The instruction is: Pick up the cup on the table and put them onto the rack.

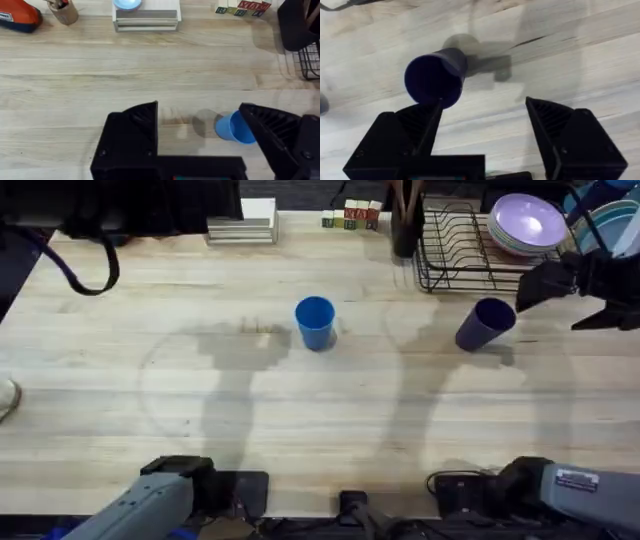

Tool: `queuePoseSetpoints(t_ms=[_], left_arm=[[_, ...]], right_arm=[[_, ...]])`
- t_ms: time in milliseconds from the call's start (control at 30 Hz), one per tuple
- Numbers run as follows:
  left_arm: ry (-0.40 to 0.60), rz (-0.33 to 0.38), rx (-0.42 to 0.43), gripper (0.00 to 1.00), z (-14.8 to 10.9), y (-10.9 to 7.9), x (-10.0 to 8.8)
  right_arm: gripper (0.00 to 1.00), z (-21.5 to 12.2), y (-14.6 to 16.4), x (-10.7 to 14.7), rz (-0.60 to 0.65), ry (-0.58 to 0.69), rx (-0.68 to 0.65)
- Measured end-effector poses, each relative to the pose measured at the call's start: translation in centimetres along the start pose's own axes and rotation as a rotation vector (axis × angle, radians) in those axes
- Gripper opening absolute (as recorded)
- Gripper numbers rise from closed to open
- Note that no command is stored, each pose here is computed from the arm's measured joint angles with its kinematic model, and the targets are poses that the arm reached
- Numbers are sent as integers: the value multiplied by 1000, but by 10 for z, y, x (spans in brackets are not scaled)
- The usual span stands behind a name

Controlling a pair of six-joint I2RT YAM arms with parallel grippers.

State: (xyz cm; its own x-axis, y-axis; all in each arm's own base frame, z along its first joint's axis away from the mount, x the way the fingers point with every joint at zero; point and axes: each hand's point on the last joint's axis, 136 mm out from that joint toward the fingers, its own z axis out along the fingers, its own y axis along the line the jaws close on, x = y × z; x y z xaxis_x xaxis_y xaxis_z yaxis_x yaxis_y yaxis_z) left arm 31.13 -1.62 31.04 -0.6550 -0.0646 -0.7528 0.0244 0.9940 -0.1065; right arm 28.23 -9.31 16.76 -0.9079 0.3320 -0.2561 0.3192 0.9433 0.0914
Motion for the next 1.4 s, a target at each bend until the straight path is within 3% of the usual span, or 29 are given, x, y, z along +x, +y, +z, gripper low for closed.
queuePoseSetpoints(t_ms=[767, 1067, 1167, 1233, 1400], left_arm=[[0, 0, 0, 993, 0, 0, 0], [0, 0, 0, 993, 0, 0, 0], [0, 0, 0, 993, 0, 0, 0], [1, 0, 0, 995, 0, 0, 0], [1, 0, 0, 993, 0, 0, 0]], right_arm=[[968, 53, -5, -2, 10, 142, -4], [469, 60, -6, -3, 7, 153, -7], [266, 60, -5, -3, 5, 152, -8], [65, 60, -5, -3, 7, 153, -9], [35, 60, -3, -4, 7, 148, -20]])
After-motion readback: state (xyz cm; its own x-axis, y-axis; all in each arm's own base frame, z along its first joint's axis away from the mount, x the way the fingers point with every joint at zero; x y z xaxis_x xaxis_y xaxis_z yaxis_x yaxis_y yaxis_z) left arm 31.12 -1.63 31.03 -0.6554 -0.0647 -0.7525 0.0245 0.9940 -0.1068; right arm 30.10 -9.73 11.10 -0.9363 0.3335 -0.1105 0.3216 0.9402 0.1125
